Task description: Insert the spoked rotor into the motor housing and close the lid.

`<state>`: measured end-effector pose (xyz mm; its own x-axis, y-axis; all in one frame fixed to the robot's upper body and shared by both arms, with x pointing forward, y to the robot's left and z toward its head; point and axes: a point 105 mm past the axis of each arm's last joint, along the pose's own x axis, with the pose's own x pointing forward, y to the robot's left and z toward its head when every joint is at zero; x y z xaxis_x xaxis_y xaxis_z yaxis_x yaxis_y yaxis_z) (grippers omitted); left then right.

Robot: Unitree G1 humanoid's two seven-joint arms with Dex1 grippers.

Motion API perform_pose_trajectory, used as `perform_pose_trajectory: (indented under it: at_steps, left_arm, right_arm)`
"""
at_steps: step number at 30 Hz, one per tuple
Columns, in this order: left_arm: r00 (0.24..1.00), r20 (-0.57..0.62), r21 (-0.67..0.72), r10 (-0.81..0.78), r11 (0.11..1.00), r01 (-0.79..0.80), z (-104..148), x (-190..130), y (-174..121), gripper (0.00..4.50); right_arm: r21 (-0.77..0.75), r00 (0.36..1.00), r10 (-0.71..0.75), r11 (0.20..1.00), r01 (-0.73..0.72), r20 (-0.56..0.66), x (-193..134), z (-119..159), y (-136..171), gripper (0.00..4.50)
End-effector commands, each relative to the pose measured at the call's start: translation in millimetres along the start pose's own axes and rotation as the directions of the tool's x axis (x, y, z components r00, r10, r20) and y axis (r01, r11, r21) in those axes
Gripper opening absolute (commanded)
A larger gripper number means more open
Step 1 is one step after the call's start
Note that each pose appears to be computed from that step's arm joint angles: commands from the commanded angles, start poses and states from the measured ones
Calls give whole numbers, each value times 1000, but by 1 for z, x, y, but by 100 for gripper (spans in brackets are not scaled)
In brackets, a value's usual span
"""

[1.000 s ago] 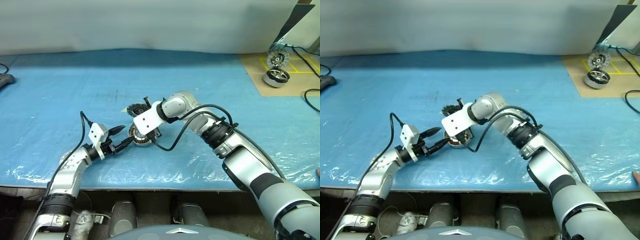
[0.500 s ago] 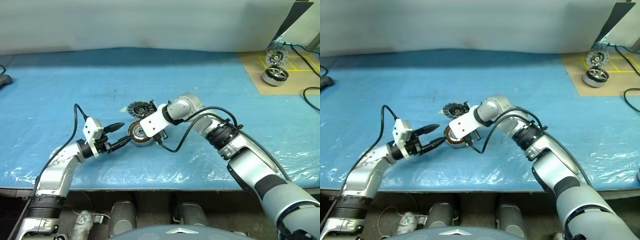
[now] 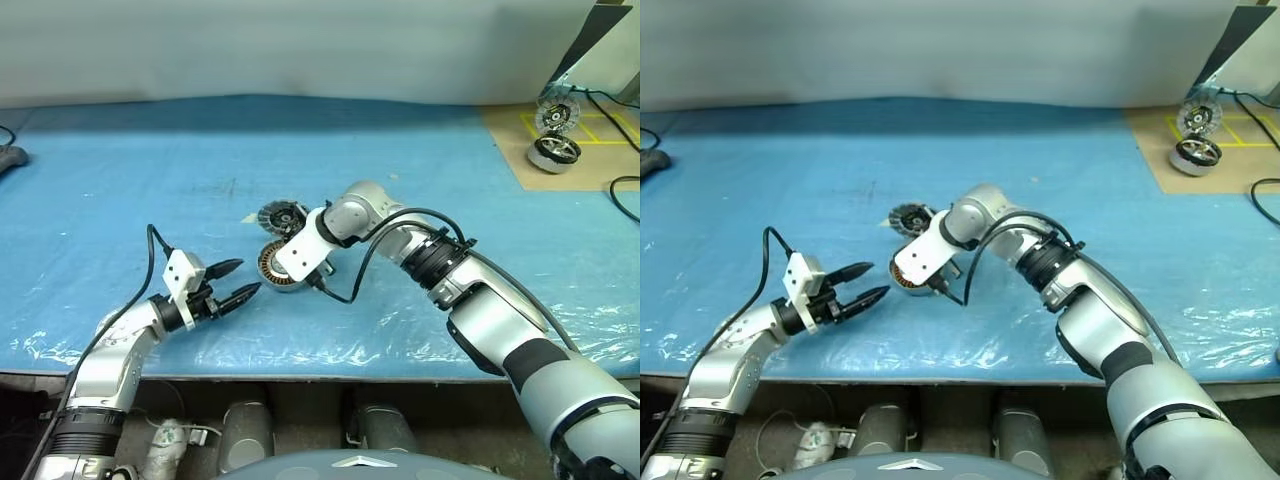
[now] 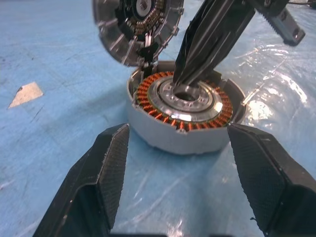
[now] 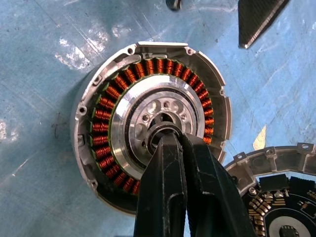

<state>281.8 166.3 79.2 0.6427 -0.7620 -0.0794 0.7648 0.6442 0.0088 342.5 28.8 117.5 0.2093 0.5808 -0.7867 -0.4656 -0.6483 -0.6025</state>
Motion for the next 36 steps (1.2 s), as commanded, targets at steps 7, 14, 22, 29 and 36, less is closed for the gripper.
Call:
perform_pose_trajectory:
  at_steps: [7, 14, 22, 29, 36]
  left_arm:
    - [999, 33, 32, 12, 999, -13, 18, 6, -6, 340]
    - [999, 28, 20, 24, 1000, -24, 17, 6, -8, 340]
    - [999, 32, 17, 34, 999, -35, 17, 8, -6, 340]
    - [998, 38, -1, 44, 999, -44, 16, 9, -3, 340]
    - [998, 34, 2, 44, 999, -44, 13, 10, -1, 340]
  right_arm:
    - [-58, 1000, 23, 998, -23, -7, 7, 3, -4, 4]
    - [-87, 998, 56, 994, -58, -27, 15, 2, -2, 4]
    - [-131, 990, 137, 981, -140, -31, 29, 6, 19, 4]
    - [-150, 990, 141, 978, -144, -29, 34, 12, 18, 4]
    - [-170, 986, 164, 971, -166, -22, 37, 18, 22, 4]
